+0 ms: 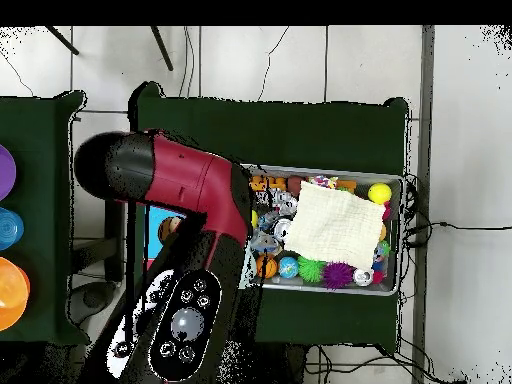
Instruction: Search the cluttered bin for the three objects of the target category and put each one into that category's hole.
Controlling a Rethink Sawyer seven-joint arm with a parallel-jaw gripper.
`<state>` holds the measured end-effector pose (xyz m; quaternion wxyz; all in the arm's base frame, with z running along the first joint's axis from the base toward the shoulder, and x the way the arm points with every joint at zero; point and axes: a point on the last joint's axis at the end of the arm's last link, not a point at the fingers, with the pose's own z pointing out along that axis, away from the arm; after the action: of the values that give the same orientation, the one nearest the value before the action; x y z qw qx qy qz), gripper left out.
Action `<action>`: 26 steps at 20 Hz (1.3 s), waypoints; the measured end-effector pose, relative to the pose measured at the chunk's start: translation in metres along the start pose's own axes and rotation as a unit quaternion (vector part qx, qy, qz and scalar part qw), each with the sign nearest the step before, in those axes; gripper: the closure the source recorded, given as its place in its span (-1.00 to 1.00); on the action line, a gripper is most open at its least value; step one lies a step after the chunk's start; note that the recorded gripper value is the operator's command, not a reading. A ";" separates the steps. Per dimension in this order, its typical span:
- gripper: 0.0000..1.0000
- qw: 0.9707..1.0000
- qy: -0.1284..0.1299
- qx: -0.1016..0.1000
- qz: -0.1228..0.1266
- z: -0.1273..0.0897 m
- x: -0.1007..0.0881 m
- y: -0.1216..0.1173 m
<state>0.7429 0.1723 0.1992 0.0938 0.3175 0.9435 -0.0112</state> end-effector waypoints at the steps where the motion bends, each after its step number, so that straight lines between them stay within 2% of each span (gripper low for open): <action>1: 1.00 1.000 -0.001 0.002 -0.001 0.000 -0.001 -0.002; 4: 1.00 1.000 -0.007 0.014 -0.007 0.002 -0.009 -0.014; 8: 1.00 0.999 -0.011 0.031 -0.005 0.011 -0.031 -0.040; 12: 1.00 0.999 -0.006 0.042 0.012 0.029 -0.067 -0.082; 16: 1.00 0.998 -0.003 0.050 0.024 0.044 -0.095 -0.114; 18: 1.00 0.998 0.001 0.060 0.031 0.059 -0.113 -0.143; 19: -1.00 0.997 0.005 0.069 0.035 0.069 -0.122 -0.164; 26: -1.00 0.996 0.012 0.083 0.030 0.085 -0.134 -0.199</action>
<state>0.7425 -0.0738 0.1324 0.0564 0.3522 0.9306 -0.0826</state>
